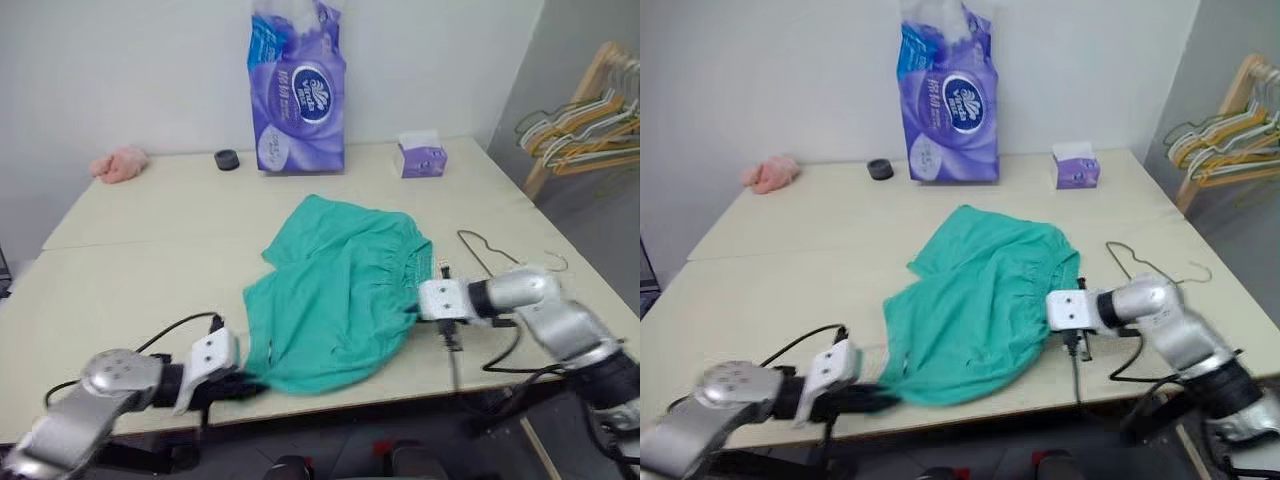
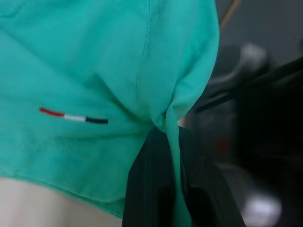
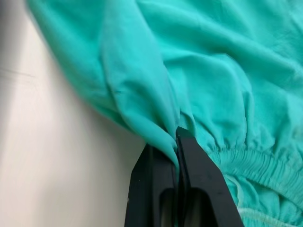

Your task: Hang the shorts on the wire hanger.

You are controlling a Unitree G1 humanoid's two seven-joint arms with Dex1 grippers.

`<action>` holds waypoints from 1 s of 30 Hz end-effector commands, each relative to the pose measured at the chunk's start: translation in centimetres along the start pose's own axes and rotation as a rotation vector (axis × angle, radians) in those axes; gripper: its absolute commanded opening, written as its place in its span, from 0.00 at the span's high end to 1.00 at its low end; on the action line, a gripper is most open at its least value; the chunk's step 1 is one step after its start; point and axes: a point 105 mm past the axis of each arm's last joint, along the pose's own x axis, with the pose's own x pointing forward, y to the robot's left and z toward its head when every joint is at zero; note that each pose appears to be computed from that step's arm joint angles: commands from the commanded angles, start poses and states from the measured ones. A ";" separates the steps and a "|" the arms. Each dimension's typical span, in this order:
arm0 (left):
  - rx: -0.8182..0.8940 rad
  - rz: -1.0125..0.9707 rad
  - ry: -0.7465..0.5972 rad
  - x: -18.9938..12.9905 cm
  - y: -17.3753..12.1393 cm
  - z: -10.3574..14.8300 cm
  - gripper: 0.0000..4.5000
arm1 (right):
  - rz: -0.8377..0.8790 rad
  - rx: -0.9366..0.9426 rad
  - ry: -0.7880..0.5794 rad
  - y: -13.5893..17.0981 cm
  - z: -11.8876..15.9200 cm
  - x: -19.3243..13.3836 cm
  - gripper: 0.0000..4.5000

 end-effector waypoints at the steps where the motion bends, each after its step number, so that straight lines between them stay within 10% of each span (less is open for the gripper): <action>1: -0.015 -0.054 -0.085 -0.8 -1.0 2.7 1.00 | 0.108 0.011 -0.055 1.2 2.4 -1.9 0.99; 3: -0.020 -0.025 -0.097 -1.0 -0.2 3.1 1.00 | 0.114 0.026 -0.053 0.7 2.5 -2.3 0.99; 8: 0.043 0.479 -0.243 -1.9 12.5 7.0 1.00 | -0.297 -0.121 0.072 -12.0 1.7 -1.8 0.99; 13: 0.328 1.092 -0.188 -9.2 22.5 14.1 1.00 | -0.737 -0.452 0.214 -22.0 6.8 -3.2 0.99; 17: 0.524 1.391 -0.262 -16.2 22.8 20.5 1.00 | -1.027 -0.702 0.141 -24.5 13.9 -5.9 0.99; 21: 1.232 1.575 -0.012 -21.5 15.3 28.9 1.00 | -1.399 -1.004 -0.209 -22.3 24.2 -12.8 0.99; 26: 1.571 1.579 0.250 -21.0 13.1 28.7 1.00 | -1.395 -1.054 -0.331 -20.9 22.2 -12.0 0.99; 30: 1.268 1.290 0.449 -17.5 17.4 17.9 1.00 | -0.990 -0.795 -0.312 -19.9 13.4 -2.3 0.99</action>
